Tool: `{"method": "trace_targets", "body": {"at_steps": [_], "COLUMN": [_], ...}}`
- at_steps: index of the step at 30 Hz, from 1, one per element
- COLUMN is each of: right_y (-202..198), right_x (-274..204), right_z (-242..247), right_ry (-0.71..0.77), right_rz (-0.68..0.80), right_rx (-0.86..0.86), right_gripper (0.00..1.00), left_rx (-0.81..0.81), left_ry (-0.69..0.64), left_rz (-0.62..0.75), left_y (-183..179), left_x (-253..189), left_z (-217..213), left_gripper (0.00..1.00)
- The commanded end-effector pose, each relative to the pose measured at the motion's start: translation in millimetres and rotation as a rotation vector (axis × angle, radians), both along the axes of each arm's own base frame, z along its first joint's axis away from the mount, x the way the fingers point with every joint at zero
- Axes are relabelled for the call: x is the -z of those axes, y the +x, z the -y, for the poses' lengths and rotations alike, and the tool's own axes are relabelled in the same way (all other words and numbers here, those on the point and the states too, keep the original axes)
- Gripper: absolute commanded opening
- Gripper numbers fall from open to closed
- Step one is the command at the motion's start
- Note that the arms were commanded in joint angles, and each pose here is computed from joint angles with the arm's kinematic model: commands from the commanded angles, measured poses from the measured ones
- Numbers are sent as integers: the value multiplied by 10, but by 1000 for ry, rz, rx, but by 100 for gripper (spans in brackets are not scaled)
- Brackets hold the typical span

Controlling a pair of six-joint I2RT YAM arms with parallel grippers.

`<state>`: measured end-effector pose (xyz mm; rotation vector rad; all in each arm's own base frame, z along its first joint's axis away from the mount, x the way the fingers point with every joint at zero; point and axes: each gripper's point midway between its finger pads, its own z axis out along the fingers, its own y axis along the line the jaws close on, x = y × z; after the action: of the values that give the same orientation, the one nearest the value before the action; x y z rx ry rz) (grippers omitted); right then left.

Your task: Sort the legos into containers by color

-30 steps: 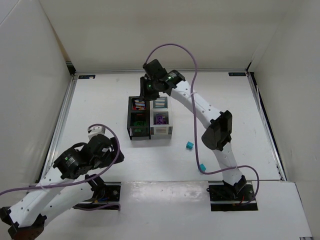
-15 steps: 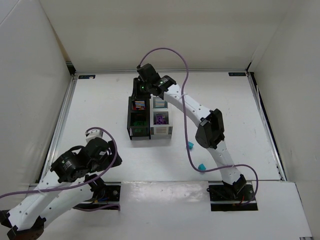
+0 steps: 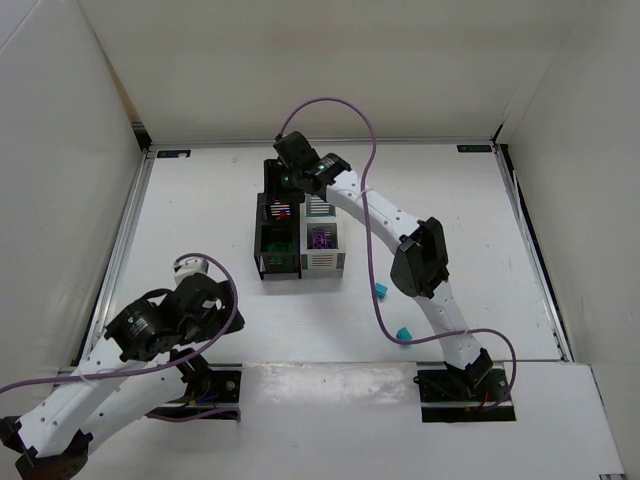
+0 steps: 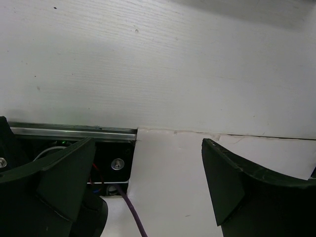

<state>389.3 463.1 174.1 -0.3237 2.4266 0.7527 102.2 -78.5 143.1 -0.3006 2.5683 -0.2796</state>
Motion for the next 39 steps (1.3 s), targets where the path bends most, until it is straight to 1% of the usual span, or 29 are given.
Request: {"method": "trace_targets", "body": {"at_steps": [1, 2, 3, 4, 5, 6, 7, 8, 9, 10, 11, 12, 13, 14, 16, 17, 19, 20, 21, 22, 25, 26, 27, 30, 33, 39], "right_y": [-35, -81, -95, -117, -195, -158, -314, -305, -375, -599, -554, -645, -879, -895, -1159, -1198, -1380, -1460, -1430, -1455, -1524, -1527, -1527, -1510, -1424, -1374], "right_x": [-583, -671, -663, -933, -843, -856, -924, -811, -915, -683, -583, -593, -310, -287, 73, 51, 292, 338, 385, 420, 648, 652, 746, 884, 996, 1220], "right_z": [178, 238, 312, 532, 680, 883, 1113, 1495, 1708, 1945, 2359, 2534, 2811, 3163, 3524, 3683, 3904, 3954, 4085, 4104, 4215, 4205, 4267, 4268, 4206, 4155], "right_ry": [31, 26, 10, 10, -37, -57, -74, -134, -134, -189, -230, -240, -324, -349, -430, -425, -461, -458, -444, -444, -489, -491, -536, -583, -578, -631], "right_rz": [92, 97, 87, 119, 77, 65, 46, -24, -34, -137, -201, -226, -337, -364, -508, -508, -588, -612, -620, -634, -699, -697, -728, -766, -778, -818], "right_rx": [2, 0, 13, 41, 51, 89, 101, 158, 189, 185, 262, 290, 323, 397, 450, 485, 524, 533, 568, 573, 567, 560, 564, 546, 531, 508], "right_gripper": [57, 55, 55, 55, 55, 55, 55, 57, 57, 57, 57, 57, 57, 57, 57, 57, 57, 57, 57, 57, 57, 57, 57, 57, 55, 55], "left_rx": [1, -1, -4, -1, 0, 5, 15, 19, 30, 41, 50, 83, 96, 128, 133, 155, 195, 207, 208, 235, 259, 268, 272, 271, 263, 241], "left_ry": [-8, -9, -11, -10, -11, -14, -14, -11, -22, -22, -26, -36, -37, -42, -29, -8, 6, 24, 27, 36, 42, 40, 40, 30, 23, 33], "left_rz": [22, 26, 31, 32, 35, 37, 40, 35, 48, 45, 50, 47, 45, 38, 25, -2, 1, -17, -17, -7, -2, -8, -7, -17, -28, -53], "left_y": [58, 61, 71, 76, 86, 87, 96, 106, 135, 144, 179, 181, 208, 240, 311, 358, 435, 512, 551, 591, 753, 754, 789, 809, 811, 820], "left_x": [-107, -115, -124, -125, -125, -125, -129, -122, -139, -136, -145, -153, -170, -174, -184, -184, -213, -247, -262, -290, -386, -373, -366, -336, -290, -208], "left_z": [28, 27, 30, 34, 40, 50, 64, 79, 116, 141, 183, 242, 284, 367, 434, 507, 588, 670, 697, 730, 886, 908, 936, 975, 973, 889], "left_gripper": [100, 100, 100, 100, 100, 100, 100, 100, 100, 100, 100, 100, 100, 100, 100, 100, 100, 100, 100, 100, 100, 100, 100, 100, 100, 100]}}
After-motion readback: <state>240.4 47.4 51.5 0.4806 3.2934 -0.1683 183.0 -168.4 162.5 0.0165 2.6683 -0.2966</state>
